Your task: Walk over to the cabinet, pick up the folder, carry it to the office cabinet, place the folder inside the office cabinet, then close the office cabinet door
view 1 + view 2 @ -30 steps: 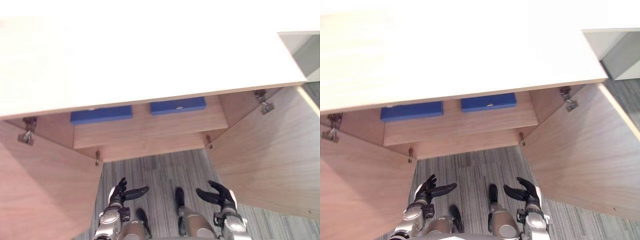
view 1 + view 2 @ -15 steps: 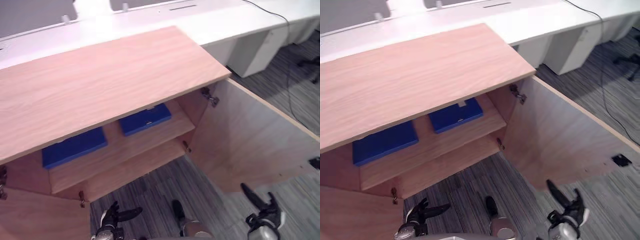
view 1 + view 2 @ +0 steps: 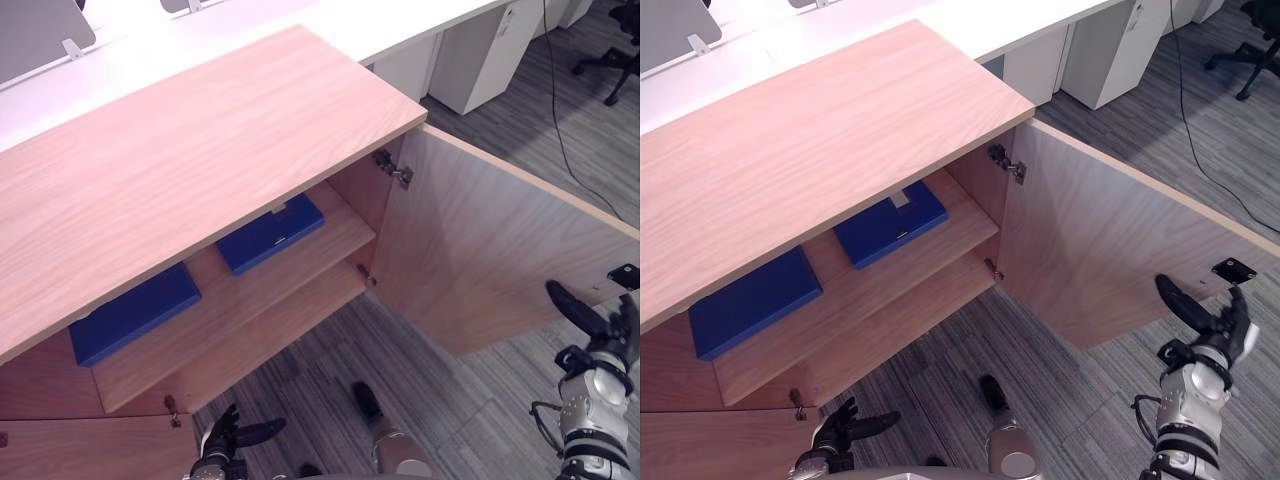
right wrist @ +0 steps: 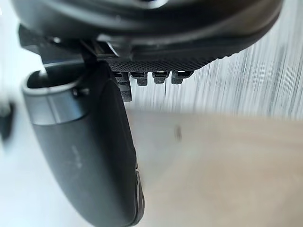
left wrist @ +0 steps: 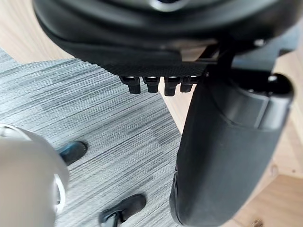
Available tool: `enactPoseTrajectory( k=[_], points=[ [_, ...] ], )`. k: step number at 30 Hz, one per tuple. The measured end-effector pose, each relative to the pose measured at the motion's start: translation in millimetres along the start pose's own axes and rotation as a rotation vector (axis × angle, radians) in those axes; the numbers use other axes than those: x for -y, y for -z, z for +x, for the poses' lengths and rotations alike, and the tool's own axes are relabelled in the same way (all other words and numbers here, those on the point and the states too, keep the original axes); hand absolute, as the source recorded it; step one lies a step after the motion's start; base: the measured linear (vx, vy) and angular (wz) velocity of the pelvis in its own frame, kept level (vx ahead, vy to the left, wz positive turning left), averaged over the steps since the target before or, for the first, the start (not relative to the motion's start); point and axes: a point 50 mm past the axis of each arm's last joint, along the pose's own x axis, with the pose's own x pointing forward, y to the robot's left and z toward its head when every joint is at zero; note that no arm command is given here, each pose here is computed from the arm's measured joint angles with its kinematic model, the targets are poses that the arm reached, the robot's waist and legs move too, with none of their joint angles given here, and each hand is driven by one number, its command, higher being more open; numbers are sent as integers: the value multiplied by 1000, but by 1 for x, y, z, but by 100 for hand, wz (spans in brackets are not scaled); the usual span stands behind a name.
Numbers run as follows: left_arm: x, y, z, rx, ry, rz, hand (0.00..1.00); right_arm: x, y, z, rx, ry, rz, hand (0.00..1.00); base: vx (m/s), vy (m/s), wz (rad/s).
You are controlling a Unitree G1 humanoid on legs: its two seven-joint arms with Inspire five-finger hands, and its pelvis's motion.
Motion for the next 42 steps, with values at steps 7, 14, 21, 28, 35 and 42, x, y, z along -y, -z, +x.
enactPoseTrajectory(
  k=[7, 14, 21, 28, 35, 42],
  points=[
    [8, 6, -1, -20, 46, 84, 100, -1, -3, -4, 8, -87, -109, 100, 23, -37, -3],
    [13, 5, 0, -19, 43, 100, 100, -14, 27, -89, 22, -193, -75, 100, 6, -67, -5],
    [20, -20, 8, 48, 64, 186, 100, -53, 67, -232, -261, -573, -14, 100, -68, -75, 1],
    [6, -40, 17, 58, 63, 308, 100, -120, 55, -274, -267, -1186, 51, 100, -53, -42, 37],
    [-2, -38, 14, 67, 25, 311, 100, -196, 15, -214, 132, -1227, -16, 100, -23, 7, 74],
    [-19, -30, 8, 64, -55, 153, 100, -190, 19, -86, 74, -640, -182, 100, -25, 4, 52]
  ],
)
